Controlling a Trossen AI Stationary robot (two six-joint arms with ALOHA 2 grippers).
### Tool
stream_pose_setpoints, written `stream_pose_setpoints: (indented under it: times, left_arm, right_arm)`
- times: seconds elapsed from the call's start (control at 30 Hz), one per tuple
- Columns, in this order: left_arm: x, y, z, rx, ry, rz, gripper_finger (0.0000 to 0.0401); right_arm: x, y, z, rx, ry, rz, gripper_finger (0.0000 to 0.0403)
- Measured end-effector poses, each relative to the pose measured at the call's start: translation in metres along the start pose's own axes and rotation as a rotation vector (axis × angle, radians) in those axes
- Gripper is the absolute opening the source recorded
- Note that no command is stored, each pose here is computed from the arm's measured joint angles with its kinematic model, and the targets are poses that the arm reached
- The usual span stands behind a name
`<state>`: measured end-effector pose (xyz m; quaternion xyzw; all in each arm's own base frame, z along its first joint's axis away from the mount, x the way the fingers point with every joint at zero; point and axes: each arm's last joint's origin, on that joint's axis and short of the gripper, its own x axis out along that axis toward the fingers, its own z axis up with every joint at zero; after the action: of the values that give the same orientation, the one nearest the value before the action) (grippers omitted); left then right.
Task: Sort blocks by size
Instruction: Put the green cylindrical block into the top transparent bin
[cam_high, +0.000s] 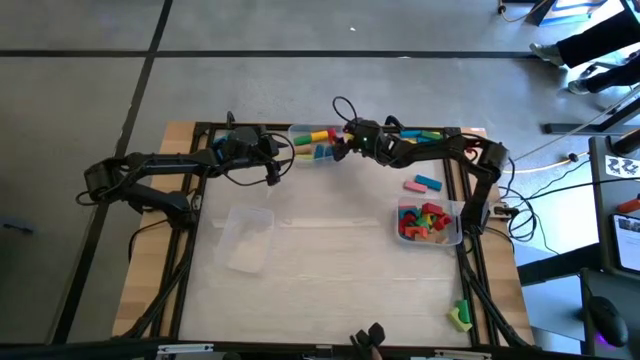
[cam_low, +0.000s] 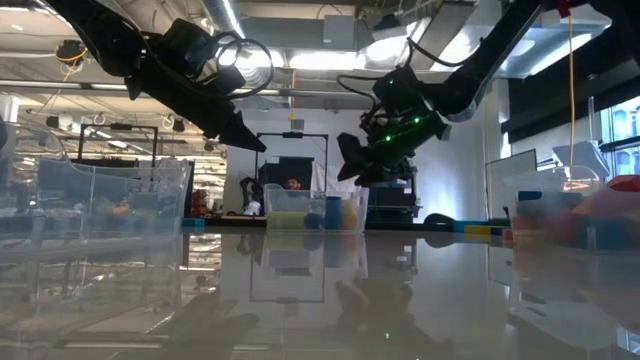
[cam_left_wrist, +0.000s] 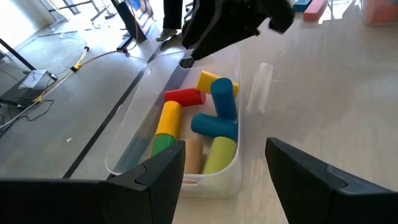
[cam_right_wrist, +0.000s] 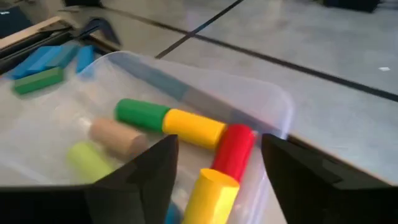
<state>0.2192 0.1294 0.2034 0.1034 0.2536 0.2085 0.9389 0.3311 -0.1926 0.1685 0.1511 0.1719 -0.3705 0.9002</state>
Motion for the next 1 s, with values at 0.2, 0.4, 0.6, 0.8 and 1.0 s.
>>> stream_pose_setpoints:
  times: [0.2,0.4,0.6,0.8,1.0]
  left_arm:
    - [0.000,0.000,0.000,0.000,0.000,0.000,0.0218]
    - [0.000,0.000,0.000,0.000,0.000,0.000,0.0218]
    - [0.000,0.000,0.000,0.000,0.000,0.000,0.0218]
    - [0.000,0.000,0.000,0.000,0.000,0.000,0.0218]
    - [0.000,0.000,0.000,0.000,0.000,0.000,0.0218]
  right_arm:
    - [-0.022,0.011,0.018,-0.007,-0.004,0.110,0.0256]
    - [-0.067,0.036,0.031,-0.057,0.071,0.175,0.0257]
    - [-0.117,0.064,0.027,-0.113,0.201,0.255,0.0257]
    - [-0.160,0.089,0.009,-0.105,0.362,0.319,0.0257]
    - [-0.192,0.114,-0.016,-0.055,0.539,0.375,0.0257]
